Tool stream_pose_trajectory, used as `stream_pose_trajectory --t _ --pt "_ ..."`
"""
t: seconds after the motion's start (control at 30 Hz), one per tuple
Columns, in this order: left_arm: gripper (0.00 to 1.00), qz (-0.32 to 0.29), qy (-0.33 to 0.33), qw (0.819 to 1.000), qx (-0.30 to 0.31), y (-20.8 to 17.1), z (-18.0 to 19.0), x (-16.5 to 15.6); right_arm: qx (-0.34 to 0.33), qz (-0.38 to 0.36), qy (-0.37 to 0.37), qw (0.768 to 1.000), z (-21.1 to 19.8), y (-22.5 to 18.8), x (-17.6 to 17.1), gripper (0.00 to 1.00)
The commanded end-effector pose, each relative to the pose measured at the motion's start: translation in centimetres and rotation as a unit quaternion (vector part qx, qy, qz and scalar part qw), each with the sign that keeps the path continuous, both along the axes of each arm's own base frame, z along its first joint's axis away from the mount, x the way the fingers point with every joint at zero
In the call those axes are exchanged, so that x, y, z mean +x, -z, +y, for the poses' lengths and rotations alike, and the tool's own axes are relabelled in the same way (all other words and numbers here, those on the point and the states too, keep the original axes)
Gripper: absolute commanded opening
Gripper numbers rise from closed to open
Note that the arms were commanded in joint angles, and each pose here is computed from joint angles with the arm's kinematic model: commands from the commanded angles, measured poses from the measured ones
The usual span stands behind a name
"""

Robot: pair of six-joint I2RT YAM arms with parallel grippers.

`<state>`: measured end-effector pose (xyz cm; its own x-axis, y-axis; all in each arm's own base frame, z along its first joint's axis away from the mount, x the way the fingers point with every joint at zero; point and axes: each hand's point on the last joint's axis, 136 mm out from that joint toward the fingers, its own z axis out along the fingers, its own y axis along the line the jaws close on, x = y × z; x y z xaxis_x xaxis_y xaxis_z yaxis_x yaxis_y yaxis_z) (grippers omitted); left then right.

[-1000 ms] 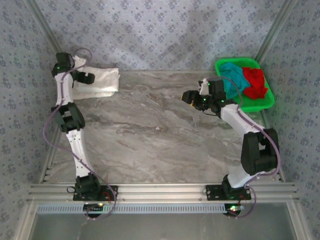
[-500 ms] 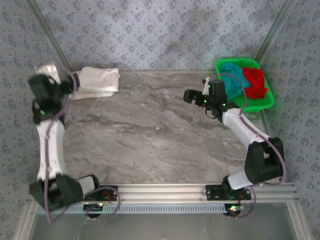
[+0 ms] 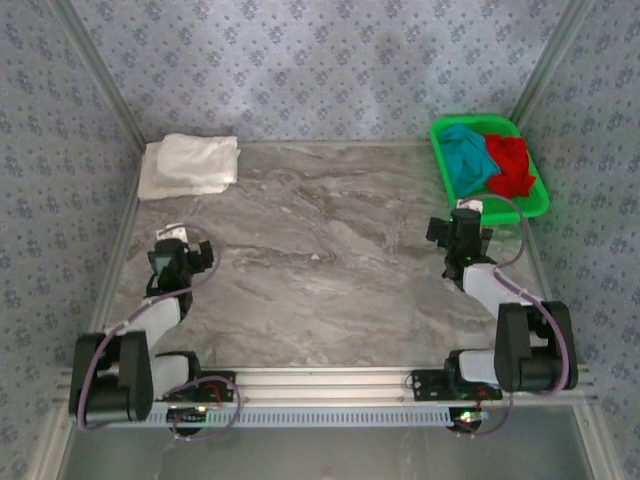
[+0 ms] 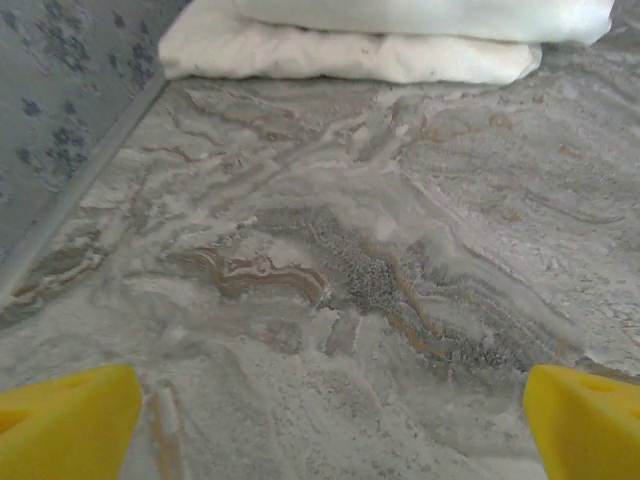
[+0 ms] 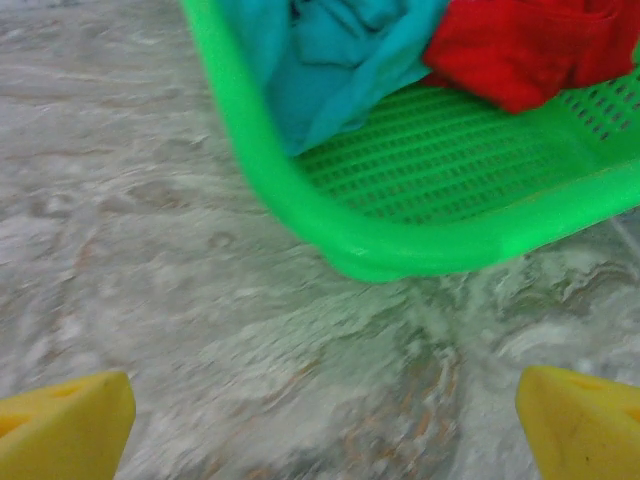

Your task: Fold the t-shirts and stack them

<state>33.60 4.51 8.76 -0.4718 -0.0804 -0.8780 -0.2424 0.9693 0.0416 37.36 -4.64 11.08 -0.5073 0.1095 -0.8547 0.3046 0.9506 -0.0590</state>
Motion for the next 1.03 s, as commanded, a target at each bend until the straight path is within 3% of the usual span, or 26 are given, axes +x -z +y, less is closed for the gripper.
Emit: stream_pose_trajectory --t 0.0,0.13,0.27,0.33,0.47,0.93,1.0 --pt "0.98 -0.109 0.023 0.994 -0.015 -3.7 -0.7 3.6 -0.022 -0.054 -0.046 0.997 0.5 -0.8 1.5 1.00" --pt "0.98 -0.106 0.028 0.994 -0.017 -2.0 -0.9 4.4 0.020 -0.067 -0.085 0.994 0.9 0.9 1.5 1.00" --pt "0.98 -0.146 0.098 0.984 -0.009 -1.6 -3.3 3.3 0.010 -0.122 -0.123 0.985 2.3 1.4 0.1 1.00" --pt "0.98 -0.121 0.117 0.986 -0.008 -1.1 -4.0 3.7 0.018 -0.106 -0.126 0.986 2.2 2.2 0.8 1.00" --pt "0.98 -0.053 0.100 0.993 -0.018 -0.1 -3.3 6.3 0.009 -0.080 -0.132 0.988 2.7 2.5 1.8 1.00" --pt "0.98 -0.057 0.084 0.995 -0.016 -0.1 -2.8 6.2 0.004 -0.071 -0.136 0.988 2.9 2.7 1.9 1.00" --pt "0.98 -0.064 0.115 0.991 -0.018 -0.3 -3.9 5.9 0.000 -0.072 -0.134 0.988 2.9 2.6 1.8 1.00"
